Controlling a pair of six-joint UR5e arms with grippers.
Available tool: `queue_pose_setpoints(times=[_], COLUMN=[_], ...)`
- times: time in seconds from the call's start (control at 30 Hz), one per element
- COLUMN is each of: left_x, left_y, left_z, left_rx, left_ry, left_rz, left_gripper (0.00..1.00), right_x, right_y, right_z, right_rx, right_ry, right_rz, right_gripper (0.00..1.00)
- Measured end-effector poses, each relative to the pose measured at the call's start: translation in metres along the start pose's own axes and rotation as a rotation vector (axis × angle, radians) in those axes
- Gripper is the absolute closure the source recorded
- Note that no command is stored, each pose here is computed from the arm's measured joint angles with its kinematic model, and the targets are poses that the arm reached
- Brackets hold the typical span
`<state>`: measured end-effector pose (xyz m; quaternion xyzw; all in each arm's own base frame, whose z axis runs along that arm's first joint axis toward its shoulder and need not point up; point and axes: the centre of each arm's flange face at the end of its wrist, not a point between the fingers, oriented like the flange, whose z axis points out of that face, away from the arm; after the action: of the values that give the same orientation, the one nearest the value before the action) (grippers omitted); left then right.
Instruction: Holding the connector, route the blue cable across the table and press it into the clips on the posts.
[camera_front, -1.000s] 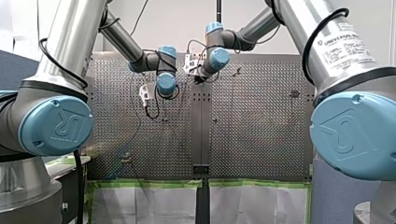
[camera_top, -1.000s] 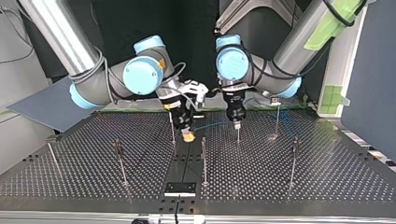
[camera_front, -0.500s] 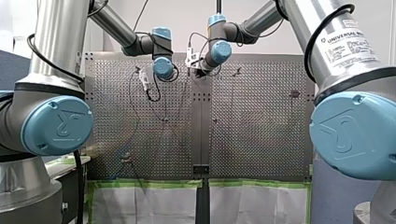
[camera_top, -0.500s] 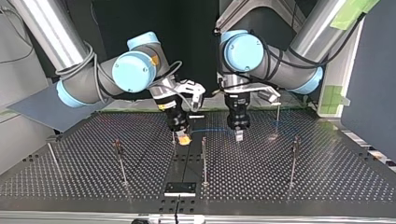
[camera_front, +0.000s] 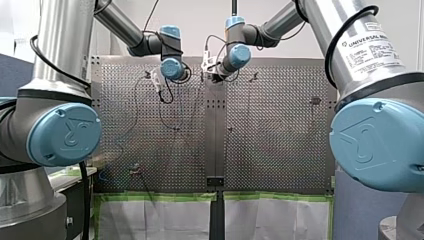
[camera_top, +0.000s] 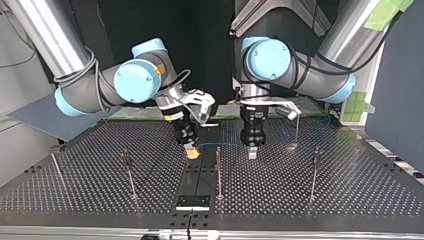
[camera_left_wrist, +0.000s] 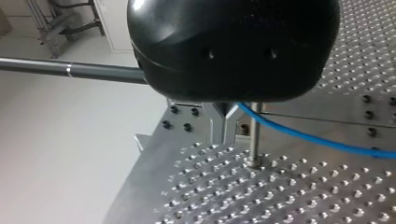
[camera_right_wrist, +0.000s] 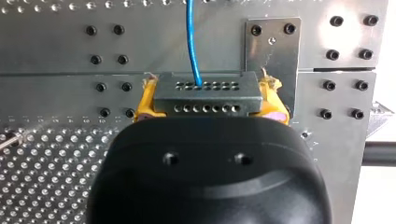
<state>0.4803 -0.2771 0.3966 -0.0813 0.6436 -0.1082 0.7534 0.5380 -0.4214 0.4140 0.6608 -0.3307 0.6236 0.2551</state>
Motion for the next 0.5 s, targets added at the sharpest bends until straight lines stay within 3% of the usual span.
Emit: queue_pose_setpoints(times=[0.33, 0.5], left_x=[0.009, 0.010], left_y=[0.003, 0.005], left_z=[0.006, 0.011], left_rx=[0.015, 0.026], left_ry=[0.015, 0.006], left_rz=[0.009, 0.007], left_gripper=[1.00, 1.00], right_x=[0.011, 0.017], right_y=[0.012, 0.018], right_z=[0.005, 0.007], right_rx=[0.042, 0.045], right_ry=[0.018, 0.027], right_rz=[0.040, 0.049], right_gripper=[1.00, 1.00])
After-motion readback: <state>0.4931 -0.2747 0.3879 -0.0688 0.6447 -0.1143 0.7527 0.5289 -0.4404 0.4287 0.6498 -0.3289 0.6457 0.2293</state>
